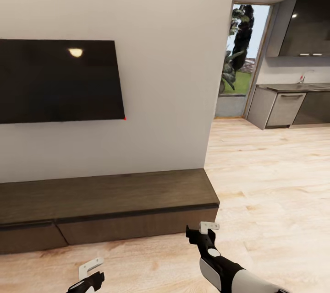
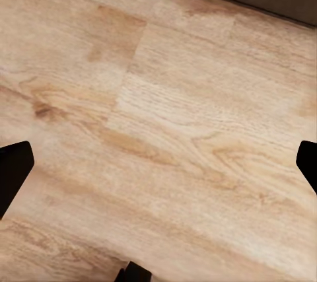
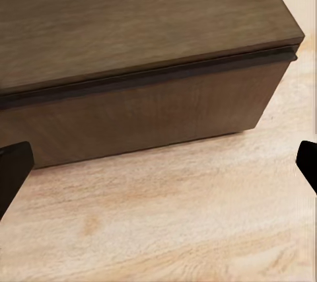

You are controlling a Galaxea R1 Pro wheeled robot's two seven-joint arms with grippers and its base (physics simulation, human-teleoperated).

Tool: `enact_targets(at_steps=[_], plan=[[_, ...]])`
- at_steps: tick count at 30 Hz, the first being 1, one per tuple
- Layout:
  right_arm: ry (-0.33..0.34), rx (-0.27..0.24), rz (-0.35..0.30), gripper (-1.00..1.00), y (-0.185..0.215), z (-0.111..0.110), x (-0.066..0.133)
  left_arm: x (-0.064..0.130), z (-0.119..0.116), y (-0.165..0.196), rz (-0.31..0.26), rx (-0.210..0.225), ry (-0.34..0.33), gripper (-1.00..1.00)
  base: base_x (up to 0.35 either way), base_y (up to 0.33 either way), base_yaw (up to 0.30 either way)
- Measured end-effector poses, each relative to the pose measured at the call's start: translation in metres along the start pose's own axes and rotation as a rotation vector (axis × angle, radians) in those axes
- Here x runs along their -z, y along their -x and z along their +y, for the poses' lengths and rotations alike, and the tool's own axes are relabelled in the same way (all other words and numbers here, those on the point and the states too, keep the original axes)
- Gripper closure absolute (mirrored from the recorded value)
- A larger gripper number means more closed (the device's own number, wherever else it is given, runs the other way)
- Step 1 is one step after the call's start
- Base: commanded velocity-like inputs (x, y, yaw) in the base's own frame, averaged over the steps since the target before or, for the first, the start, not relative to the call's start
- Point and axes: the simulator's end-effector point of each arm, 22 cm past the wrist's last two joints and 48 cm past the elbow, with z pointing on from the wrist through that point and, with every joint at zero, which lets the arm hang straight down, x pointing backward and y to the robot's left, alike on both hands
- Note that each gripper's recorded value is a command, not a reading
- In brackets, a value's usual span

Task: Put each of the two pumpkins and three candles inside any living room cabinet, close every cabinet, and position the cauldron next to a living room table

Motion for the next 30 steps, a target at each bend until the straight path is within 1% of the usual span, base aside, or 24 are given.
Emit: enact_targets(at_steps=[1, 2, 5, 23, 28, 30], plan=[[-0.001, 0.000, 0.000, -1.00, 0.001, -0.001, 0.001, 0.001, 0.000, 0.001, 0.000, 0.000, -0.001, -1.00, 0.000, 0.000, 0.000], [-0.012, 0.006, 0.011, -1.00, -0.003, -0.007, 0.002, 0.002, 0.002, -0.001, 0.005, -0.002, 0.003, -1.00, 0.000, 0.000, 0.000], [-0.021, 0.011, 0.018, -1.00, -0.004, -0.011, 0.005, 0.006, 0.002, -0.001, 0.008, -0.003, 0.004, -1.00, 0.000, 0.000, 0.000], [-0.043, 0.020, 0.025, -1.00, 0.009, -0.022, 0.021, 0.027, 0.006, 0.006, 0.013, -0.004, 0.006, -1.00, 0.000, 0.000, 0.000], [-0.046, 0.022, 0.031, -1.00, 0.010, -0.024, 0.026, 0.031, 0.018, -0.004, 0.039, -0.016, 0.029, -1.00, 0.000, 0.000, 0.000], [-0.048, 0.023, 0.051, -1.00, -0.001, -0.024, 0.031, 0.033, 0.011, -0.010, 0.053, -0.016, -0.017, -1.00, 0.000, 0.000, 0.000]])
